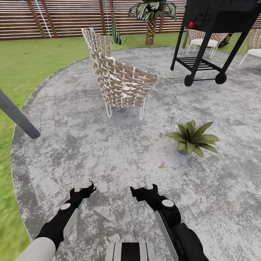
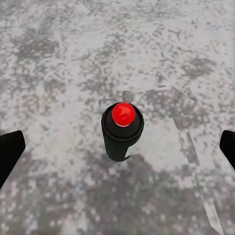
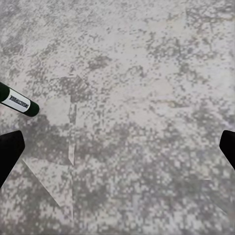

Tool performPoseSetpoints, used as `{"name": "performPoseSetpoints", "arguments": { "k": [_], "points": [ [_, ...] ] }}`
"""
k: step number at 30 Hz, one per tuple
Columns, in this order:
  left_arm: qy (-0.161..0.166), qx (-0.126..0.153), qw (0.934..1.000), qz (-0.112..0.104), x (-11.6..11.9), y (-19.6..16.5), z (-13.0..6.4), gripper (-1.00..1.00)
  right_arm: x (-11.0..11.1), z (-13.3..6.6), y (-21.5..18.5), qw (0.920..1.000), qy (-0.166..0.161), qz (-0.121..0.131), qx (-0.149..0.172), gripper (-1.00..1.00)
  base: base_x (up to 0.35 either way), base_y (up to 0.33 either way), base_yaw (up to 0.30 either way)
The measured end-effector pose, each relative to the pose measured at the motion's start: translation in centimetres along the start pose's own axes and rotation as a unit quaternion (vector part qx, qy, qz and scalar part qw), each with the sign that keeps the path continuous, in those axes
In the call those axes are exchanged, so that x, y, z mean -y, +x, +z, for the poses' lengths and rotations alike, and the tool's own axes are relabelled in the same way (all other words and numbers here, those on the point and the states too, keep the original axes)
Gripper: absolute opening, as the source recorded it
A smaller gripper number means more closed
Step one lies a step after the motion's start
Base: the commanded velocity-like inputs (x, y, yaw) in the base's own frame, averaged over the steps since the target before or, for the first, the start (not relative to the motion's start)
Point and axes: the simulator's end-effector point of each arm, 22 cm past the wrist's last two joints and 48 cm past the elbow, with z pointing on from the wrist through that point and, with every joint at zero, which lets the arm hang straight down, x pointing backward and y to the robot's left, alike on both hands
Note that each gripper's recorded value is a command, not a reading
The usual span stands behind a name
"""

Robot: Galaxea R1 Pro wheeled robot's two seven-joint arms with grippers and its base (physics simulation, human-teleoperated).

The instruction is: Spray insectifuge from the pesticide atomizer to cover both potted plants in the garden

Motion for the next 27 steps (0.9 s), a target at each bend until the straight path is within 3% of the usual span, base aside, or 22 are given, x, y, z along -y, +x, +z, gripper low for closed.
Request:
{"name": "performPoseSetpoints", "arguments": {
  "k": [27],
  "points": [
    [-0.002,-0.009,1.0,-0.001,-0.2,1.1,0.3,1.0,0.1,0.5,0.8,1.0,-0.001,0.003,-0.008,1.0,0.057,0.0,0.0]
  ]
}}
